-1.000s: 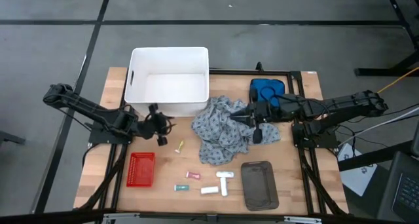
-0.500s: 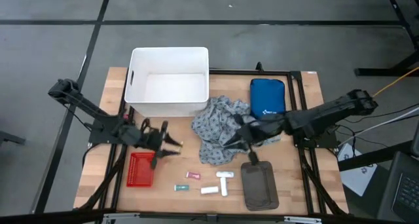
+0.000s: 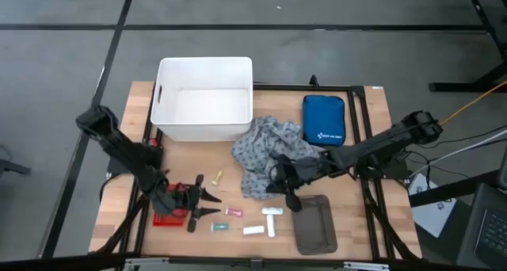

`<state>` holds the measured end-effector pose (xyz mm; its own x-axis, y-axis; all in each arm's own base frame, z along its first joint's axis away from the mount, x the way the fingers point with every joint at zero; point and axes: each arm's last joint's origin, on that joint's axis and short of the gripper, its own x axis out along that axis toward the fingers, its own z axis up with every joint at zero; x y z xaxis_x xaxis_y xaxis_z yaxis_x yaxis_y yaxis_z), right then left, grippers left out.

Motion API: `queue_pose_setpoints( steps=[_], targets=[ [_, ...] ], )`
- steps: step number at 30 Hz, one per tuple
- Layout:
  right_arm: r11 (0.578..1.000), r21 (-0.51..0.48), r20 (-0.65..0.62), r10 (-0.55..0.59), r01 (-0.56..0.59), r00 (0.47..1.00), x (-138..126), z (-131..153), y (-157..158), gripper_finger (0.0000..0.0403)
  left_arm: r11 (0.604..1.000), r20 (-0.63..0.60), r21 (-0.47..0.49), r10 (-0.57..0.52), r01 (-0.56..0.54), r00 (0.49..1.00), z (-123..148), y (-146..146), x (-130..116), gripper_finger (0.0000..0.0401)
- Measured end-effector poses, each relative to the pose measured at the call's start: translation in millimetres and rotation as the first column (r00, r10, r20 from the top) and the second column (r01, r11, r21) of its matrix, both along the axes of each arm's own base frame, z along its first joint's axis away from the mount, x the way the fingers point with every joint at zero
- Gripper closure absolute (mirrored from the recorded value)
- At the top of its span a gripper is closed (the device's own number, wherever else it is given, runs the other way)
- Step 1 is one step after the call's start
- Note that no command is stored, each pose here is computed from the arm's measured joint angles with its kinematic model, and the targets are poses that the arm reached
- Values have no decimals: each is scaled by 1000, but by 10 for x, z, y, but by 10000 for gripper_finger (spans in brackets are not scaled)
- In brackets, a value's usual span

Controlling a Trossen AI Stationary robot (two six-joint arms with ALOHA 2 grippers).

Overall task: Pick & Place Medicine items
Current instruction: Put the top white rolled gauze into the black bin

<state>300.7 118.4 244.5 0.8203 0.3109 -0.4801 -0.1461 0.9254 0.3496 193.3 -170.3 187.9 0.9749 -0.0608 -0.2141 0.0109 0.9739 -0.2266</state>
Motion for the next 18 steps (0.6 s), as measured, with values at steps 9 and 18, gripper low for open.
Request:
queue_pose_setpoints(
  steps=[9,18],
  targets=[
    [987,117,-99,-95,106,991,-33,-101,263,323,998,25,32,56,-57,998,-264,-171,43,271],
    [980,-198,-444,-103,14,890,445,-292,584,321,998,3,-15,57,-57,998,-363,-245,0,271]
  ],
)
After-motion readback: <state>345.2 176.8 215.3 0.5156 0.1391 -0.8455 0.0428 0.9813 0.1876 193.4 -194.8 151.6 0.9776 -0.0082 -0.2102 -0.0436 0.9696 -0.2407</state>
